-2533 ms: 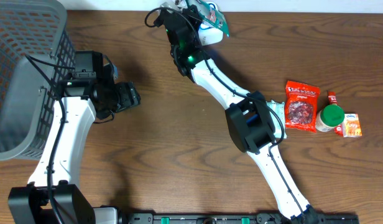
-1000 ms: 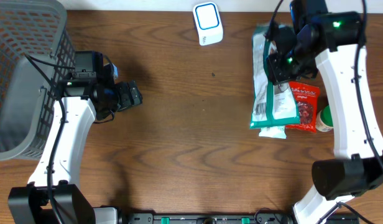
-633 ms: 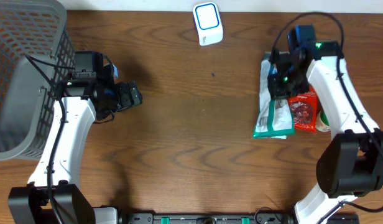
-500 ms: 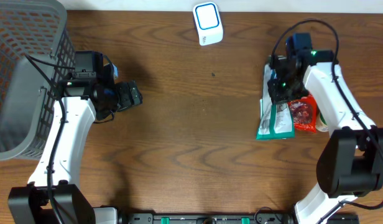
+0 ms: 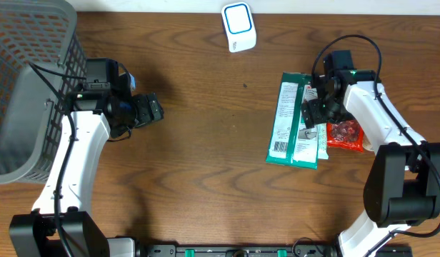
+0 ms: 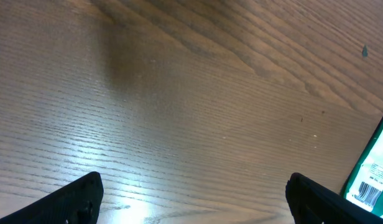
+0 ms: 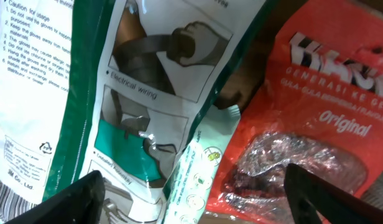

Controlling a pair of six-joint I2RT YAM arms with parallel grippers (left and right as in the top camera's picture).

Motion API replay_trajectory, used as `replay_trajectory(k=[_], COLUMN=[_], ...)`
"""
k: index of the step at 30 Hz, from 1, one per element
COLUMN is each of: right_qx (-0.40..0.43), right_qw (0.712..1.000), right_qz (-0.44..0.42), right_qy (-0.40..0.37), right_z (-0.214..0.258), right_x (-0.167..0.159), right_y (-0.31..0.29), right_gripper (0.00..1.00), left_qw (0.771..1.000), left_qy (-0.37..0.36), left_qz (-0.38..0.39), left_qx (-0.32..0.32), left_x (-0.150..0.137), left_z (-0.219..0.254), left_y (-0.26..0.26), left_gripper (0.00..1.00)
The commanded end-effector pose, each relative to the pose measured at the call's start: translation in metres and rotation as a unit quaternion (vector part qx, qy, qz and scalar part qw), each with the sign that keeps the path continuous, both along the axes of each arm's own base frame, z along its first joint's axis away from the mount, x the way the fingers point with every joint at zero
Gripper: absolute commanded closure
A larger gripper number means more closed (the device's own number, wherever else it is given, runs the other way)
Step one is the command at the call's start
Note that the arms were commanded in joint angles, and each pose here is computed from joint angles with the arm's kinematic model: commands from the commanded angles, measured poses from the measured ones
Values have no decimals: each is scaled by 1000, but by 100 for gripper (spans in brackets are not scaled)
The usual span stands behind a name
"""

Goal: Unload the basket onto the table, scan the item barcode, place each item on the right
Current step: 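Carry the glove pack right and lower it beside the red bag, then open the right gripper and release the glove pack on the table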

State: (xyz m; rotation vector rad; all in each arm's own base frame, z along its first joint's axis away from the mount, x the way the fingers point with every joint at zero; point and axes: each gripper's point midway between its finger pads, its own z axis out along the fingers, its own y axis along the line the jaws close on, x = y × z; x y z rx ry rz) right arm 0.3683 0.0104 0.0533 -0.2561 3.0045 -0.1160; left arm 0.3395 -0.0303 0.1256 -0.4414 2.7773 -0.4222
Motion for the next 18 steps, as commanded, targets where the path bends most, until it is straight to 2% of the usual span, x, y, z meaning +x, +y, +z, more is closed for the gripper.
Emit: replay_trajectory(k=[1, 5, 9, 18], right_qx=[-9, 9, 35, 35], right_qw=[1000, 1000, 999, 999], right_qz=[-7, -12, -8, -8], right_qy=[3, 0, 1, -3], right_z=[-4, -4, -4, -4], right_x=[-1, 0, 1, 2], right_y=[-6, 1, 11, 11], right_gripper=[10, 8, 1, 1], left_qw=[1000, 1000, 1000, 1000], left_qy=[-2, -2, -2, -2], left_qz=[-2, -2, -2, -2], left_qx=[5, 5, 5, 5], left_x=[1, 1, 1, 1], left_z=[1, 1, 1, 1], left_y=[2, 2, 2, 2], left_gripper=[6, 6, 6, 5])
